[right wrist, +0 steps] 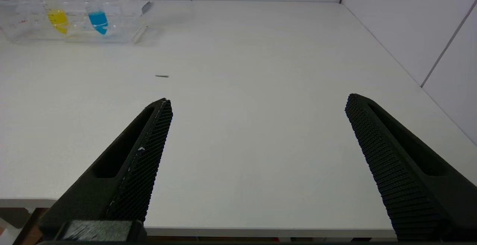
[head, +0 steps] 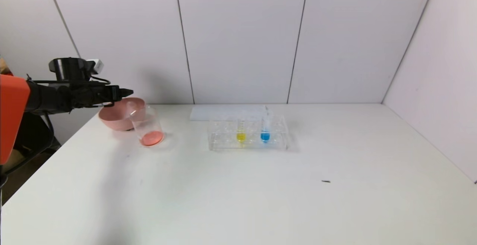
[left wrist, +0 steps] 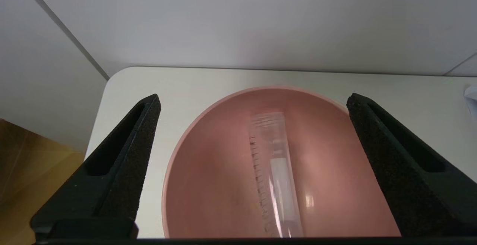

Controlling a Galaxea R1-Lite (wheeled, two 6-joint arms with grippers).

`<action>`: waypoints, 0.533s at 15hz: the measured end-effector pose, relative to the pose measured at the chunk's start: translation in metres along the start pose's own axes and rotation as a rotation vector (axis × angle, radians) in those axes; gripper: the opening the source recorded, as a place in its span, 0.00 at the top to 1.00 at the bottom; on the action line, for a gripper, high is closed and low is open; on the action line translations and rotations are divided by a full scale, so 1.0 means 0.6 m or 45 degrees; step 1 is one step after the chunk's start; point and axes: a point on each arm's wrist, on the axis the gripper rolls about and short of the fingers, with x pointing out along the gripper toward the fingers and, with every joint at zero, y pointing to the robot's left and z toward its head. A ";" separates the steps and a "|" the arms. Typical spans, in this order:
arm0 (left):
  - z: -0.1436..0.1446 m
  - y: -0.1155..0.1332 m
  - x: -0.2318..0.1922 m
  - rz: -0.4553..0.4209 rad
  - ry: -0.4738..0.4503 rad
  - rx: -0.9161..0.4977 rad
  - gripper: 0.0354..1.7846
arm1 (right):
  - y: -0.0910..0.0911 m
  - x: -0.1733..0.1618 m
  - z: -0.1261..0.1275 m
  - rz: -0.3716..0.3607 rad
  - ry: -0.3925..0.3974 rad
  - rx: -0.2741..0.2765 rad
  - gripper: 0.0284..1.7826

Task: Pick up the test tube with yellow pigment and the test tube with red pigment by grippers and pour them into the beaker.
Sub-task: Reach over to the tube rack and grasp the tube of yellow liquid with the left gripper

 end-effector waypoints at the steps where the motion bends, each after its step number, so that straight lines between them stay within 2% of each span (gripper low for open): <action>1: 0.005 -0.001 -0.005 0.000 -0.007 0.003 0.01 | 0.000 0.000 0.000 -0.001 0.000 -0.001 0.05; 8: 0.049 -0.034 -0.078 -0.021 -0.075 0.030 0.01 | 0.000 0.000 0.000 -0.001 -0.001 0.000 0.05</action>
